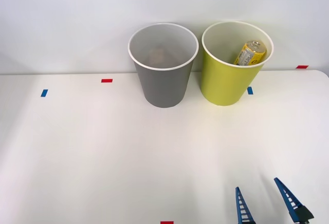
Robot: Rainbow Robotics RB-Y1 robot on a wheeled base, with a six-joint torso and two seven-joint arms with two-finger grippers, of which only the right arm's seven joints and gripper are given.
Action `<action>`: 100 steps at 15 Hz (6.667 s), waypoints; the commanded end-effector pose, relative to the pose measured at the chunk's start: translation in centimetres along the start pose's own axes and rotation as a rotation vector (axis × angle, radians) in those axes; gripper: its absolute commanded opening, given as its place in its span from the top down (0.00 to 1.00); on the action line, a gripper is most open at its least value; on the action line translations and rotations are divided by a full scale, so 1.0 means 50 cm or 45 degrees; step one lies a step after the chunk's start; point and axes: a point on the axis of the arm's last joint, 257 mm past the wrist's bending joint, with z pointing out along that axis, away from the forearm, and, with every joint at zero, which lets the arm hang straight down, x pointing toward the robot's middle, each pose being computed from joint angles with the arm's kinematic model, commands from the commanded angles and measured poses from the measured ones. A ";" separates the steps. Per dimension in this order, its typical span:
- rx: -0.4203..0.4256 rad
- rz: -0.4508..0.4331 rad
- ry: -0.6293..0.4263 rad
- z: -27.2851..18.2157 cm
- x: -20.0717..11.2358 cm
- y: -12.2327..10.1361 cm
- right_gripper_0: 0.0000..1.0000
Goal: Put cans in the gray bin, plastic bottles in the light green bin
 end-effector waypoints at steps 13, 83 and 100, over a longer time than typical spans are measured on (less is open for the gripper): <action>0.000 0.000 0.000 0.000 0.000 0.000 0.00; 0.000 0.000 0.000 0.000 0.000 0.000 0.00; 0.000 0.000 0.000 0.000 0.000 0.000 0.00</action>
